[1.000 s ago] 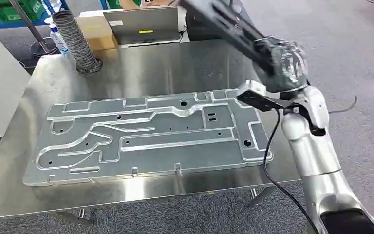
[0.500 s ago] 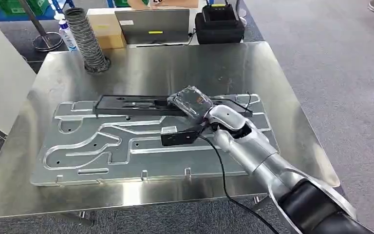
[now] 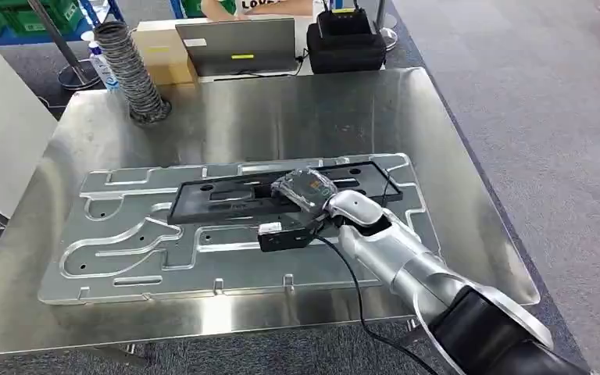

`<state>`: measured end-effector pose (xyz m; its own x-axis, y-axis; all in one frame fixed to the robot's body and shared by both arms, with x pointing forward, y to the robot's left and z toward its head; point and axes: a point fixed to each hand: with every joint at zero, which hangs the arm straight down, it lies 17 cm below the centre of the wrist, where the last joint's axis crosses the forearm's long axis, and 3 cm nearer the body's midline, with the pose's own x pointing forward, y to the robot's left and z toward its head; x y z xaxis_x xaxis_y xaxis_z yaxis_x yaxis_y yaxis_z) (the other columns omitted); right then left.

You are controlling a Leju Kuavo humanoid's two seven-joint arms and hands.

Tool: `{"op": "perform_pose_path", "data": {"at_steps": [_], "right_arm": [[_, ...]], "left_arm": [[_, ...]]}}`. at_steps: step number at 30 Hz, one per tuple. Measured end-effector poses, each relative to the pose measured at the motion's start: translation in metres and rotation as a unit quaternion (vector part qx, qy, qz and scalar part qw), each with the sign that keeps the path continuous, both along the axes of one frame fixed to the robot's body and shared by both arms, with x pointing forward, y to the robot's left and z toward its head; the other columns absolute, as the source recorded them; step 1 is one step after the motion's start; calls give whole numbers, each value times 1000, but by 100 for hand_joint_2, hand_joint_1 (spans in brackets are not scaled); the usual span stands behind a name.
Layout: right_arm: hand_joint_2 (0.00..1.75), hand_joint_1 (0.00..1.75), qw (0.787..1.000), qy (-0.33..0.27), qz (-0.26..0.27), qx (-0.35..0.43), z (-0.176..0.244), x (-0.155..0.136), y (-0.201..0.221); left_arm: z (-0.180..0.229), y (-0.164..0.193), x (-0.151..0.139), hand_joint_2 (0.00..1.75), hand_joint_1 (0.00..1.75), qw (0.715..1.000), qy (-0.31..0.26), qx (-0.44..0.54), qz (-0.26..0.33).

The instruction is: Take the parts from the cabinet and place them on the table.

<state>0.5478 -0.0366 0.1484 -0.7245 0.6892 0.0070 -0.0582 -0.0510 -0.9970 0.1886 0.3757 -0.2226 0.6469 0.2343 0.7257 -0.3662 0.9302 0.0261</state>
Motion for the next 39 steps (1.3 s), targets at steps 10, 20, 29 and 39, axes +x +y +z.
{"op": "perform_pose_path", "data": {"at_steps": [10,20,29,39], "right_arm": [[0,0,1000,-2,-8,1,-10,1,-12],[0,0,993,-86,3,84,41,1,-15],[0,0,927,-258,-31,269,160,-29,-113],[0,0,803,-429,-207,358,227,-146,-394]], "left_arm": [[1,-4,9,0,0,1000,3,8,-16],[0,-8,11,0,0,1000,8,9,-18],[-3,-8,0,0,0,1000,13,4,-10],[-5,-6,-29,0,0,1000,3,-13,16]]}}
